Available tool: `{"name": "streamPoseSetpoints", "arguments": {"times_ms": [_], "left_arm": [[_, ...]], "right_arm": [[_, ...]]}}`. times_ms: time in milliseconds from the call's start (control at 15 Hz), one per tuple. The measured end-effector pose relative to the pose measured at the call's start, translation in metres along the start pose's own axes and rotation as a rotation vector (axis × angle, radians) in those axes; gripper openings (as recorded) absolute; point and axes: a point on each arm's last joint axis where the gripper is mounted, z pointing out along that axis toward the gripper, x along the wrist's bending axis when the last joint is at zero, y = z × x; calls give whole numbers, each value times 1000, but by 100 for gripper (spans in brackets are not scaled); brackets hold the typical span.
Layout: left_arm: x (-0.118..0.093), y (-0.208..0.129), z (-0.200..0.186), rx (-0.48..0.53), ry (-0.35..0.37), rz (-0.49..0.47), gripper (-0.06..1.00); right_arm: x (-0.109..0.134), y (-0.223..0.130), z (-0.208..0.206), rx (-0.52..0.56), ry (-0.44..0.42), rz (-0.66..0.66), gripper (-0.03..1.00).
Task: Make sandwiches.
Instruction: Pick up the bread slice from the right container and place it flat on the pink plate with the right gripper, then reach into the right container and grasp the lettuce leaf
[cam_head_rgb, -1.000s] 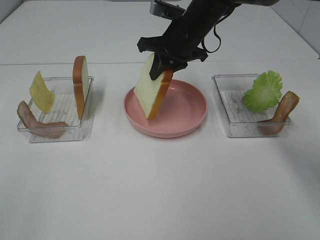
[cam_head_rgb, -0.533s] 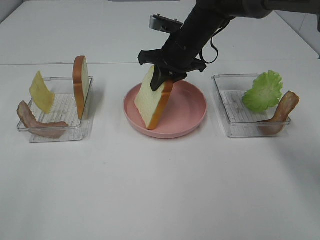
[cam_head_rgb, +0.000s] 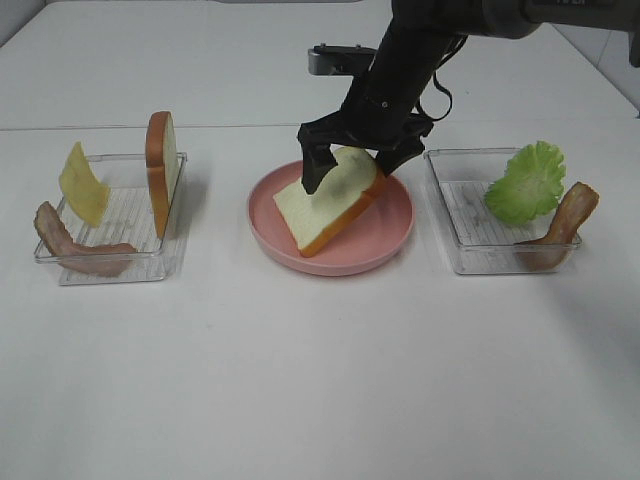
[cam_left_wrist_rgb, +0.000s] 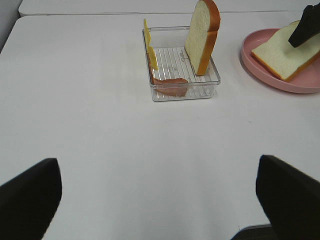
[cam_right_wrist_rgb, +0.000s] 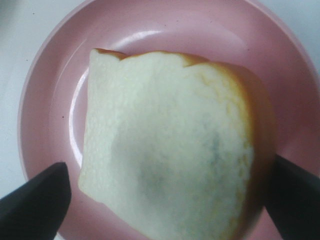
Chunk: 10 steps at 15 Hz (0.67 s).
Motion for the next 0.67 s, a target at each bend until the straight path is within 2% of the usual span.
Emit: {"name": "streamPoseSetpoints", "arguments": {"times_ms": [200, 333, 467, 533, 667], "left_arm": [[0, 0, 0, 0, 0, 0, 98], [0, 0, 0, 0, 0, 0, 98], [0, 0, 0, 0, 0, 0, 98], [0, 0, 0, 0, 0, 0, 98], [0, 0, 0, 0, 0, 0, 98]], "right_arm": [[3, 10, -42, -57, -75, -61, 98], [6, 14, -88, -103, -174, -82, 98], [5, 14, -112, -110, -241, -86, 98], [3, 18, -133, -150, -325, -87, 98], [1, 19, -142, -171, -366, -85, 98]]}}
